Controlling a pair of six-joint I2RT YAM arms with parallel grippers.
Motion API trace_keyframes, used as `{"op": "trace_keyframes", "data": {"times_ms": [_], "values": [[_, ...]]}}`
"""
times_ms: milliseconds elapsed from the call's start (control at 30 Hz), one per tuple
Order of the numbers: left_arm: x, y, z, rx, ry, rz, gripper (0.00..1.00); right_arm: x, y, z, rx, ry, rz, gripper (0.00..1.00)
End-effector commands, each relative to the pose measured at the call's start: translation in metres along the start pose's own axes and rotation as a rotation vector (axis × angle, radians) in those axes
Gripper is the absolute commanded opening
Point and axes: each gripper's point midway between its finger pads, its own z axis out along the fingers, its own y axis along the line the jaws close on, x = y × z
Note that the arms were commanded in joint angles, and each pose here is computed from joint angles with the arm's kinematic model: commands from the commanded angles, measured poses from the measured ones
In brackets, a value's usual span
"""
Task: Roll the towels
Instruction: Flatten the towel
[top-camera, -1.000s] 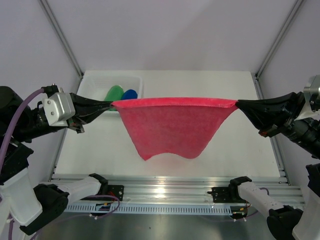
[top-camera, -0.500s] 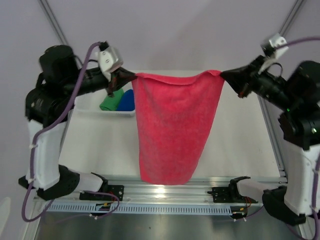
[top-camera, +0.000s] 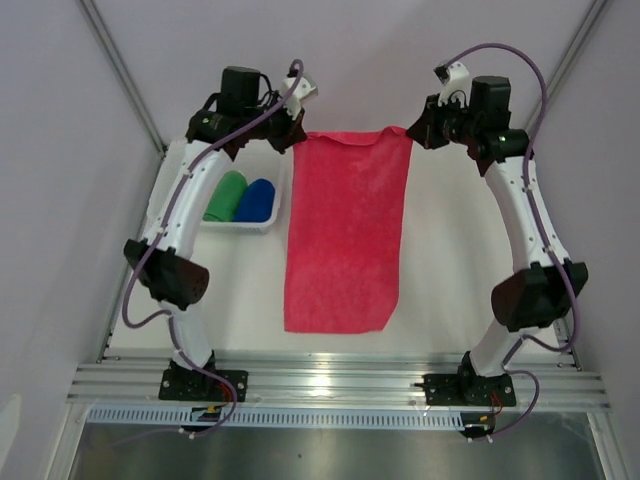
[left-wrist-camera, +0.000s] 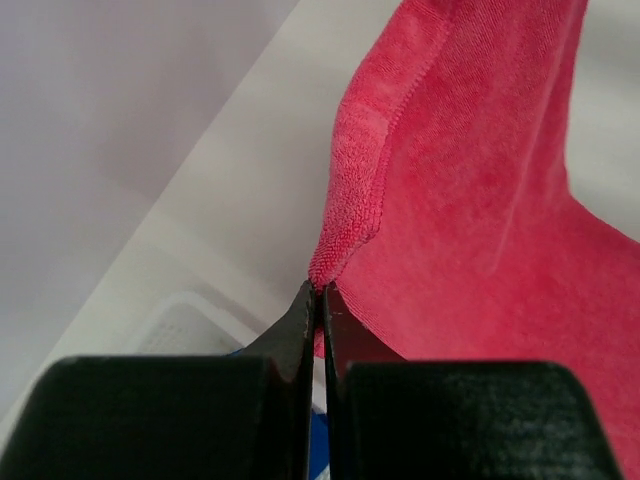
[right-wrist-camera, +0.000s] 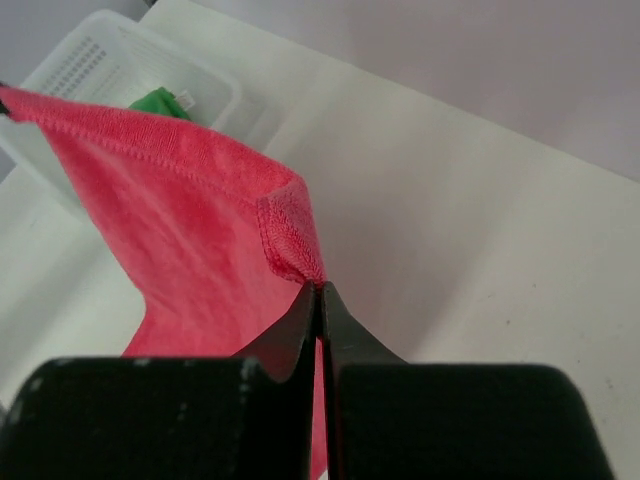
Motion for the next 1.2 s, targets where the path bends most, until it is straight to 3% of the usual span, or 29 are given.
{"op": "trace_keyframes", "data": {"times_ms": [0,100,300,467,733,767,967,1067,1167], "values": [[-0.001,0.030,0.024,-0.055,-0.024,0.046,0.01,-0.008,-0.045,0.037,0.029,-0.084,0.016,0.00],[0.028,0.050,0.055,-0.067,0.026,0.018,0.01,0.007,-0.079,0.072,0.033,-0.078,0.081,0.00],[0.068,0.077,0.081,-0.094,0.081,-0.003,0.01,0.031,-0.088,0.121,-0.054,-0.035,0.106,0.00],[0.083,0.042,0.081,0.062,0.070,0.048,0.01,0.065,-0.081,0.126,-0.078,0.033,0.107,0.00],[0.146,-0.055,0.057,0.369,0.217,0.064,0.01,0.182,-0.027,0.067,-0.061,0.308,0.141,0.00],[0.157,-0.072,0.051,0.399,0.240,0.061,0.01,0.180,-0.018,0.052,-0.054,0.314,0.125,0.00],[0.163,-0.106,0.029,0.479,0.261,0.134,0.01,0.233,0.016,0.012,-0.014,0.449,0.200,0.00],[0.201,-0.130,0.012,0.534,0.345,0.107,0.01,0.260,0.035,-0.007,0.009,0.508,0.223,0.00],[0.210,-0.141,0.001,0.543,0.349,0.124,0.01,0.275,0.045,-0.018,0.028,0.552,0.250,0.00]]}}
